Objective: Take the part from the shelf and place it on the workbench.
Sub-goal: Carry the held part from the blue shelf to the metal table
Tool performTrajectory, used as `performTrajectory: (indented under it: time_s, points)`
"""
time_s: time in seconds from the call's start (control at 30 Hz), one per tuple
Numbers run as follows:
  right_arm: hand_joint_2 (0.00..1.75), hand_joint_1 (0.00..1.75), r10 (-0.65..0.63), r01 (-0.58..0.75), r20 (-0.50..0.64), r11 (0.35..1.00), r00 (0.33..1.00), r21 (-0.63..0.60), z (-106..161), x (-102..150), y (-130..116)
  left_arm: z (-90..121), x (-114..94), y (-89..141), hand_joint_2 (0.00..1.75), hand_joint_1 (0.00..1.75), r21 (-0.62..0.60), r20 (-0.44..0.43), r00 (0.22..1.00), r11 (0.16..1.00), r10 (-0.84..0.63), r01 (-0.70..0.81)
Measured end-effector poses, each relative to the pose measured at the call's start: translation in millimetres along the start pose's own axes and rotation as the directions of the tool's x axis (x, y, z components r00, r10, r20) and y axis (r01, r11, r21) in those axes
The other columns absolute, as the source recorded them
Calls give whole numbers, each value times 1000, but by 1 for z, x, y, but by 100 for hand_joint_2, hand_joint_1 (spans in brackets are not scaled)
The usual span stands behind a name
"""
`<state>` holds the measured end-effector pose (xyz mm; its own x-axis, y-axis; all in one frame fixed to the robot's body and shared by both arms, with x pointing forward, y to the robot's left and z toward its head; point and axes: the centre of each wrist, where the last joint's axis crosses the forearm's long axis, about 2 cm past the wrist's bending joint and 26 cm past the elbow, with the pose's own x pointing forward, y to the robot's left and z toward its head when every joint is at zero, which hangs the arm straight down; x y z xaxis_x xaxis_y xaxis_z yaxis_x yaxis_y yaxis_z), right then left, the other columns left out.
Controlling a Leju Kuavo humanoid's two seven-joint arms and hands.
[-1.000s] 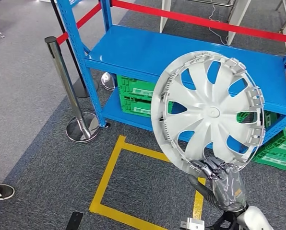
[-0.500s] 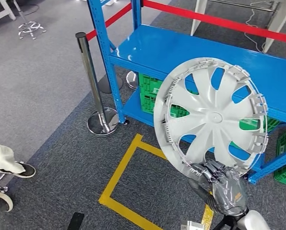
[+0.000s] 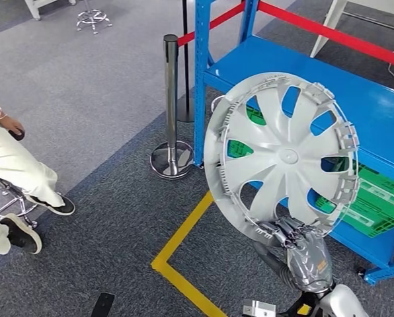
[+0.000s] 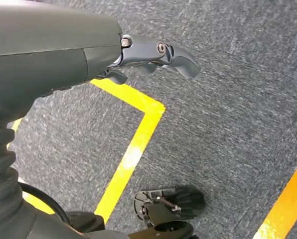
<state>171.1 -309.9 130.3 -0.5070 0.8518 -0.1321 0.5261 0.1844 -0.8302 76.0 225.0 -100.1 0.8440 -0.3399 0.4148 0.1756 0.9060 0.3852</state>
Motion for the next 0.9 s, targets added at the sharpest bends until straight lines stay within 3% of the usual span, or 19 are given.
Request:
performTrajectory:
  time_s: [0.2, 0.5, 0.9]
  points:
    - [175, 175, -7, 7, 6, 1000, 1000, 6, -1, 0, 4, 1, -1, -1, 175, 0, 1, -4, 1000, 1000, 1, -1]
    - [175, 175, 2, -1, 32, 1000, 999, -26, -28, -5, 15, 1, -4, 0, 175, 0, -4, -6, 1000, 1000, -1, 1]
    - [175, 175, -19, 19, 33, 1000, 999, -6, -28, 0, 23, 0, -7, 3, 175, 0, 2, -9, 1000, 1000, -5, 5]
